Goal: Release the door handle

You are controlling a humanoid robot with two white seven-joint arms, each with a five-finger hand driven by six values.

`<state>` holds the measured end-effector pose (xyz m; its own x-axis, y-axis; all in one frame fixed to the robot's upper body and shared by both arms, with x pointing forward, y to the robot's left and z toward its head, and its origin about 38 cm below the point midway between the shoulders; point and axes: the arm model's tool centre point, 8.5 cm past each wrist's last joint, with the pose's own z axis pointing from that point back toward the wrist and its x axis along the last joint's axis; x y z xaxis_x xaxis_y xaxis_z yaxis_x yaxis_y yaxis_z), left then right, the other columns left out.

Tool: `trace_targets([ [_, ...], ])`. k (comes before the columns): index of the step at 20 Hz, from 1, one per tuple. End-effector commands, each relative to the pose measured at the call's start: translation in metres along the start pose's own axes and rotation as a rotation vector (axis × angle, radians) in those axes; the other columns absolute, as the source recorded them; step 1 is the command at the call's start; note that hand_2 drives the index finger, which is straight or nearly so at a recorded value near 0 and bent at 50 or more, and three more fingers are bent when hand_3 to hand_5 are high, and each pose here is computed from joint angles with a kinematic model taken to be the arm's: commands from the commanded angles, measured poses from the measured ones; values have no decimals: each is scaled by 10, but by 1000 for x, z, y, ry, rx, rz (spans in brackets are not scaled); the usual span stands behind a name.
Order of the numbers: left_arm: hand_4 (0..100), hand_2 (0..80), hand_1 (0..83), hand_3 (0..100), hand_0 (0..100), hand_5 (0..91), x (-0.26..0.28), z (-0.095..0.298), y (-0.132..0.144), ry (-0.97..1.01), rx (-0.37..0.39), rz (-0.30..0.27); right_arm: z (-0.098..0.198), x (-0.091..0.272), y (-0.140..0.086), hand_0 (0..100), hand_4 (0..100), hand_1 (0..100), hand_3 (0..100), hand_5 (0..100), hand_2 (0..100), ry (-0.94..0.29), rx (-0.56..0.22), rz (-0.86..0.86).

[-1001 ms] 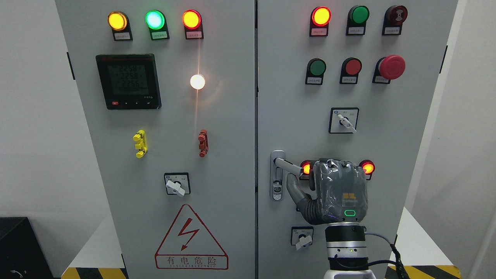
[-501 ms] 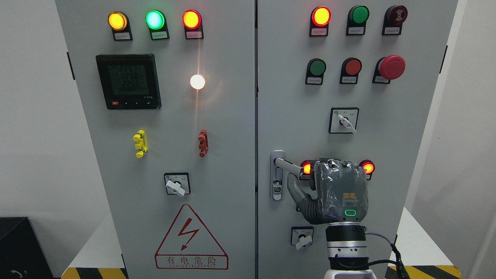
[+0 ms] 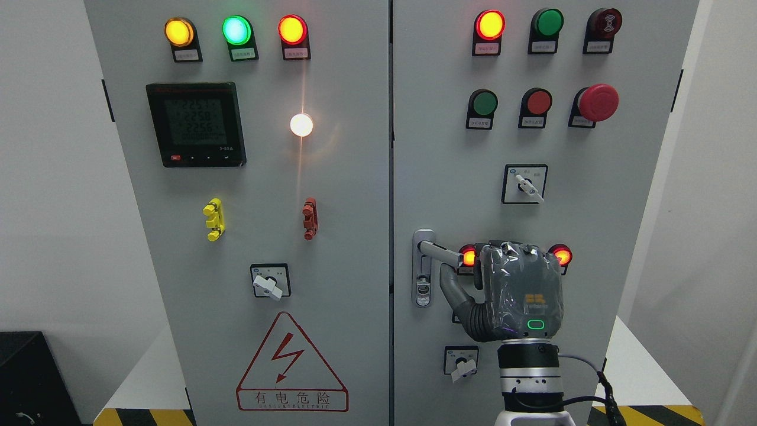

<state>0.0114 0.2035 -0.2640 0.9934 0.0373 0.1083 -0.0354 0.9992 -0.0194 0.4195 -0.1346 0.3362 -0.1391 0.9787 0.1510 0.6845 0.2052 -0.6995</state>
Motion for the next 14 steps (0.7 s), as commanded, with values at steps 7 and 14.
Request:
trace_targets([
  [7,0,0,556,0,120,0,7,0,1,3,4,-3,1,0,1,455,1000,495,1000,1000,935,1,4,-1],
  [14,0,0,556,0,120,0,7,0,1,3,4,-3,0,0,0,459,1000,492,1000,1000,935,1,3,-1],
])
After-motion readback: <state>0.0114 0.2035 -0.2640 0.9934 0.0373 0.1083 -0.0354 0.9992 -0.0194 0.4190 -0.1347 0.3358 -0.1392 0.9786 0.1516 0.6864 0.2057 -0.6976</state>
